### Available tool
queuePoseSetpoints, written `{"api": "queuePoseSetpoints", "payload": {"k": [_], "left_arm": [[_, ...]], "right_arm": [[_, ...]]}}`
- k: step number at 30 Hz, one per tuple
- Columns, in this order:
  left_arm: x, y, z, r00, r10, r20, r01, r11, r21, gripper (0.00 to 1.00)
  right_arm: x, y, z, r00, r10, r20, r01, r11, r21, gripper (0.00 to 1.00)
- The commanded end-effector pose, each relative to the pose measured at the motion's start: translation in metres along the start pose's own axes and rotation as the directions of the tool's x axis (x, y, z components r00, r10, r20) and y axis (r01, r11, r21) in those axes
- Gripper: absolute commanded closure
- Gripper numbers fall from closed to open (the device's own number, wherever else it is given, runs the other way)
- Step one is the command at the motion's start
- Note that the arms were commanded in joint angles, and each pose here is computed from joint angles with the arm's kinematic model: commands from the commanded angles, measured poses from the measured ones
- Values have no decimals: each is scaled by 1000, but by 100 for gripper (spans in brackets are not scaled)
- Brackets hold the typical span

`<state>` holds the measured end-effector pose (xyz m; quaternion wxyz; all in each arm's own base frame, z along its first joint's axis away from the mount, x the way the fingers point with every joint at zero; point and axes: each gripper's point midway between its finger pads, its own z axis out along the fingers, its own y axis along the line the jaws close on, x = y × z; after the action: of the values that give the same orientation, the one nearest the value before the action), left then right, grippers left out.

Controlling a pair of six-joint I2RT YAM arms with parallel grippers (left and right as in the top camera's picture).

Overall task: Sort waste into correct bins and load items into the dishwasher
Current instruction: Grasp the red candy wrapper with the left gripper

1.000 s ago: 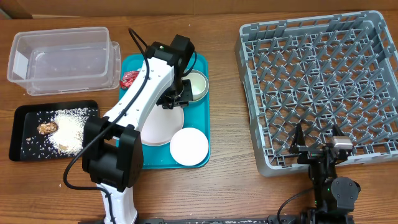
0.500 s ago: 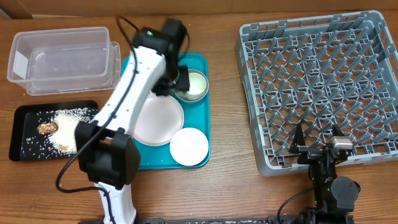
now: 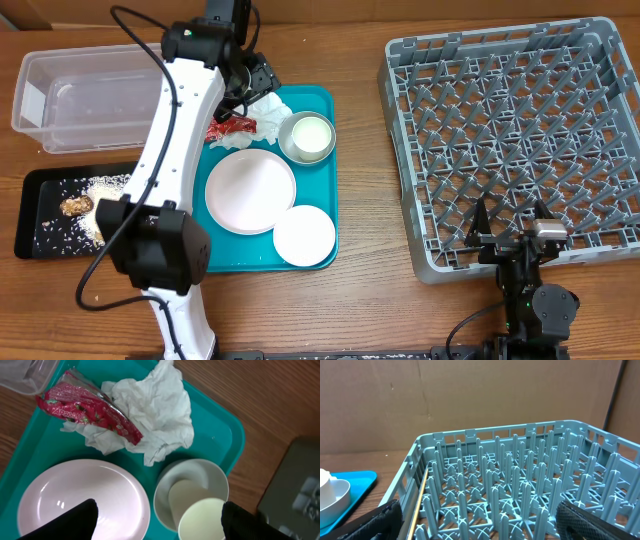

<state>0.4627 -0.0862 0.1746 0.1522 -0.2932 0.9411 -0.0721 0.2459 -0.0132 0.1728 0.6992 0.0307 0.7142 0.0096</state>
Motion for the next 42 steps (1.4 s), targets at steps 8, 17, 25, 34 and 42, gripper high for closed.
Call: {"api": "queuePoseSetpoints", "payload": {"k": [8, 17, 25, 34, 42], "left_arm": [[-1, 14, 95, 950, -310, -26, 304, 943, -135, 19], [-16, 37, 112, 927, -376, 1, 370, 912, -179, 20], [-11, 56, 129, 902, -432, 9, 424, 879, -218, 25], [-10, 52, 131, 899, -438, -10, 428, 882, -199, 77], [-11, 35, 111, 927, -369, -67, 359, 925, -124, 96]], "right_arm": [[2, -2, 0, 1000, 0, 2, 0, 1000, 10, 0], [2, -2, 0, 1000, 0, 2, 0, 1000, 10, 0], [2, -2, 0, 1000, 0, 2, 0, 1000, 10, 0], [2, -2, 0, 1000, 0, 2, 0, 1000, 10, 0], [2, -2, 0, 1000, 0, 2, 0, 1000, 10, 0]]}}
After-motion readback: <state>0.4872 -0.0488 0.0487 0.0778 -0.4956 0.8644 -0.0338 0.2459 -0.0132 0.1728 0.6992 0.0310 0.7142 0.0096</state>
